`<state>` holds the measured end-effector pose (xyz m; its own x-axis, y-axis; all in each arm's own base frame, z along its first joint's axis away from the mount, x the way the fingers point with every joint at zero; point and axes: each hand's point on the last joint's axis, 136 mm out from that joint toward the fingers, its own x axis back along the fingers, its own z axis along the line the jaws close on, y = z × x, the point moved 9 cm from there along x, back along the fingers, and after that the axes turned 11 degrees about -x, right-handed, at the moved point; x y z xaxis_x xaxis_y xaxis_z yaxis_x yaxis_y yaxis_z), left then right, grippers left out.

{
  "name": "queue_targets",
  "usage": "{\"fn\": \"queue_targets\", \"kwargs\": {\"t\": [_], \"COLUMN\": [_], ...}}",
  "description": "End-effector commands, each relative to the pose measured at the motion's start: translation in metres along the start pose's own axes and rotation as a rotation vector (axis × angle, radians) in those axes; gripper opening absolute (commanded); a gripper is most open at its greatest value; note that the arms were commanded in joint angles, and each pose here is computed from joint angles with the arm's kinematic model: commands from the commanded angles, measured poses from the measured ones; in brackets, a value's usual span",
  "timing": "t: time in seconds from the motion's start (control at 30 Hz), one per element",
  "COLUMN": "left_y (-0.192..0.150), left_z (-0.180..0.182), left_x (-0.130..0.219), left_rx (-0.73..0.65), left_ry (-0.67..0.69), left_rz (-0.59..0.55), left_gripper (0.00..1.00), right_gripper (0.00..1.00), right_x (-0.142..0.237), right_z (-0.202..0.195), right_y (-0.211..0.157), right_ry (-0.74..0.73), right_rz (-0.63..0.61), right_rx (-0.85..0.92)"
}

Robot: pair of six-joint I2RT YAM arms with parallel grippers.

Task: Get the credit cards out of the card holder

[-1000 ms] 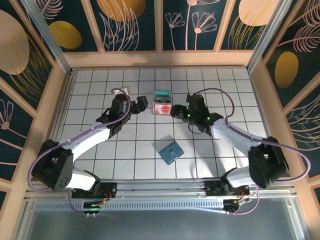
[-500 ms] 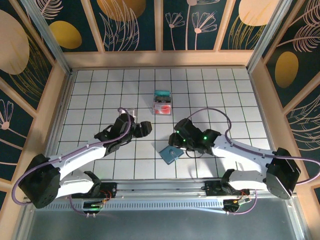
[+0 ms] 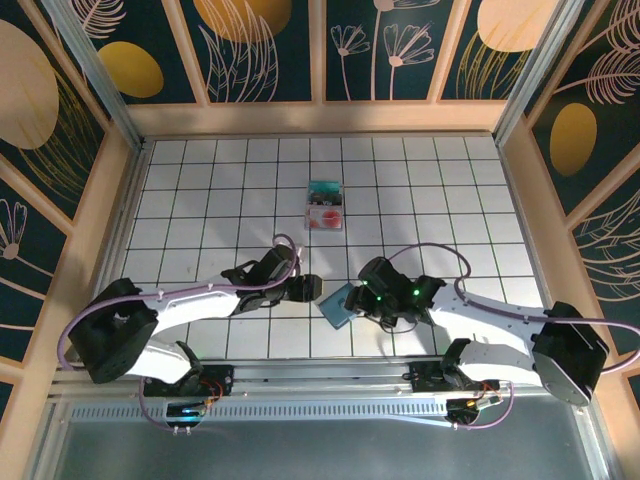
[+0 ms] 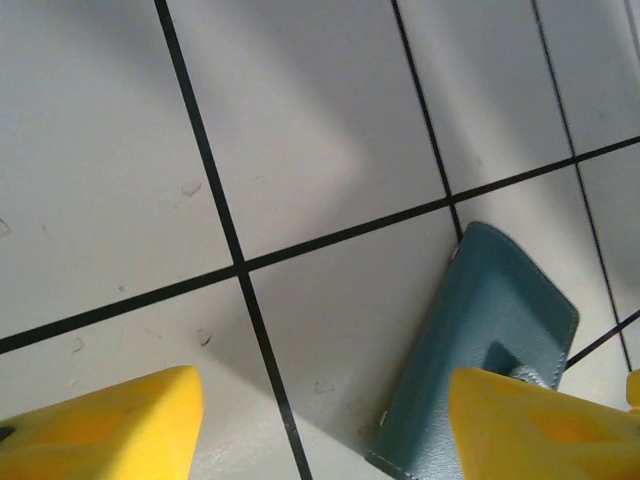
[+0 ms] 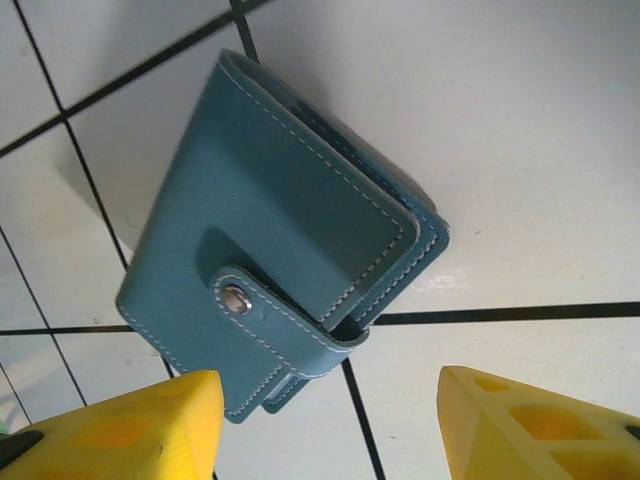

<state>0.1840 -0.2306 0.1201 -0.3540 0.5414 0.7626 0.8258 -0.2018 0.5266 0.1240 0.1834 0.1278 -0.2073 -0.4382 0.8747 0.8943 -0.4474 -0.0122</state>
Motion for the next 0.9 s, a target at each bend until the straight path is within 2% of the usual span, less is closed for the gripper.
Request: {"fn": "queue_targets", "kwargs": {"t": [0.0,0.2,0.43,0.7,0.87], "left_y": [0.004,0.0,-0.006,-0.016,-0.02], "left_z": [-0.01,-0.014,-0.016,-0.011,-0.008], "left_x": [-0.005,-0.015,-0.022,-0.029,-0.031], "left_rx": [-0.034,-0.059,-0.066,-0.059,-0.05], "left_ry": [-0.058,-0.103,-0.136,-0.13,-0.12], "left_rz": [0.016,0.052,0.078,0.115,0.126], "left_gripper": [0.62,0.52,0.46,0.37,0.36], "right_gripper": [0.6,0.6,0.6,0.58,0.57], "right_x": [-0.007,-0.017,-0.03,-0.023,-0.025], "right_z": [0.003,0.005,0.007,0.027,0.025], "right_y": [0.001,0.009,0.016,0.027,0.033], "right_ry": [0.051,0.079,0.067,0.195,0.233], "right_rz": [0.019,0.021,0.022,-0.004,0.004], "right_rx": [-0.039,-0.046,-0.032,0.02,0.015]}}
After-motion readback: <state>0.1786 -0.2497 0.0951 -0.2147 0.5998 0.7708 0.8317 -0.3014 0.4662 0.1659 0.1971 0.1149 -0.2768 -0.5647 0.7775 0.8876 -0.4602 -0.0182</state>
